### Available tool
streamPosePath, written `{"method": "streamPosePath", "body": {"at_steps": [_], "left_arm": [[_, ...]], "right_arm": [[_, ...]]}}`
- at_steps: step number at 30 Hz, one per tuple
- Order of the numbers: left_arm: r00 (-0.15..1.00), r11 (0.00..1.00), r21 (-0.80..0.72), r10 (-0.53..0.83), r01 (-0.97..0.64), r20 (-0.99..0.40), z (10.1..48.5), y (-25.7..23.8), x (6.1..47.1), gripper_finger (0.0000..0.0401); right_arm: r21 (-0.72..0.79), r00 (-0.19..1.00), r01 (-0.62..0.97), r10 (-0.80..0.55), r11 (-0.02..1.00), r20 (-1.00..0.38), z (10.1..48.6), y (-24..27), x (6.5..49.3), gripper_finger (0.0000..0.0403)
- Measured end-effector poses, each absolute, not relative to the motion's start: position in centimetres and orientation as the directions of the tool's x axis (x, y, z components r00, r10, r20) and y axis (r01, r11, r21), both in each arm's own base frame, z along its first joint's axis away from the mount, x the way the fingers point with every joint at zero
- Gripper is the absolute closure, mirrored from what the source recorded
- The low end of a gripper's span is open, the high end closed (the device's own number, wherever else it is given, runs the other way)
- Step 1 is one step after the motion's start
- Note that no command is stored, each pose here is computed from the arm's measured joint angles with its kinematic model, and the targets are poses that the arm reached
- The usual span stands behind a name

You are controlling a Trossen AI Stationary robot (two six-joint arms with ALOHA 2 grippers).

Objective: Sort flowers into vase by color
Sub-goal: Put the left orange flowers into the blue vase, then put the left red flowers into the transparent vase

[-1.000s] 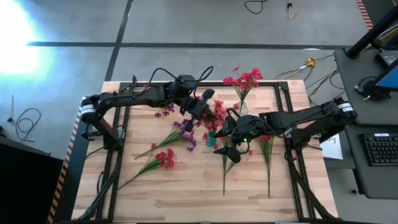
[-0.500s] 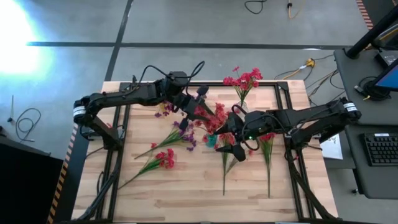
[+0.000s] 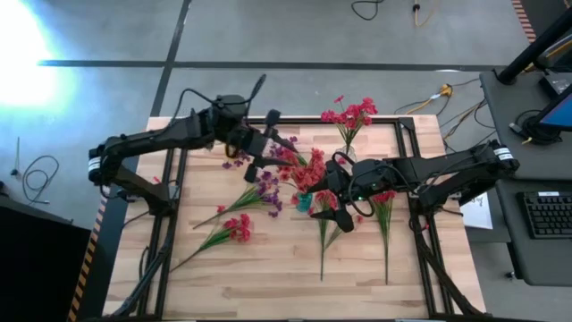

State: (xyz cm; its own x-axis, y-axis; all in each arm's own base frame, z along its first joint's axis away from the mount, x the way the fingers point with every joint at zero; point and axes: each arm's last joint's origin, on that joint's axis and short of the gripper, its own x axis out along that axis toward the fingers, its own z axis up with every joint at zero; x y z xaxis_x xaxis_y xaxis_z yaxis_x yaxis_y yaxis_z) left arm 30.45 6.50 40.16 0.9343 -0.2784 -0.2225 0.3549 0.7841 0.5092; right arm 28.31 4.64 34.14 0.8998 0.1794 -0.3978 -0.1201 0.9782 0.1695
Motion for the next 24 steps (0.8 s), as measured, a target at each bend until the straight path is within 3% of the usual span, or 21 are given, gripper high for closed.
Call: {"method": "streamPosePath", "body": {"at_steps": [7, 12, 19, 24], "left_arm": [[0.936, 0.844, 0.409, -0.289, 0.348, -0.200, 42.7, 5.0, 26.4, 0.0250], [0.904, 0.875, 0.269, -0.334, 0.403, -0.267, 43.1, 2.3, 24.1, 0.0250], [0.879, 0.951, 0.197, -0.125, 0.238, -0.459, 41.6, -2.4, 23.3, 0.0250], [0.798, 0.983, 0.118, -0.042, 0.140, -0.601, 39.9, -5.0, 22.6, 0.0250]], "right_arm": [[0.209, 0.907, -0.143, 0.212, 0.967, -0.363, 35.8, 5.5, 27.6, 0.0062], [0.228, 0.894, -0.176, 0.253, 0.957, -0.370, 37.7, 6.8, 27.0, 0.0062], [0.252, 0.874, -0.234, 0.316, 0.939, -0.368, 38.9, 8.7, 26.1, 0.0062], [0.302, 0.851, -0.247, 0.356, 0.921, -0.386, 38.7, 9.9, 25.6, 0.0062]]}}
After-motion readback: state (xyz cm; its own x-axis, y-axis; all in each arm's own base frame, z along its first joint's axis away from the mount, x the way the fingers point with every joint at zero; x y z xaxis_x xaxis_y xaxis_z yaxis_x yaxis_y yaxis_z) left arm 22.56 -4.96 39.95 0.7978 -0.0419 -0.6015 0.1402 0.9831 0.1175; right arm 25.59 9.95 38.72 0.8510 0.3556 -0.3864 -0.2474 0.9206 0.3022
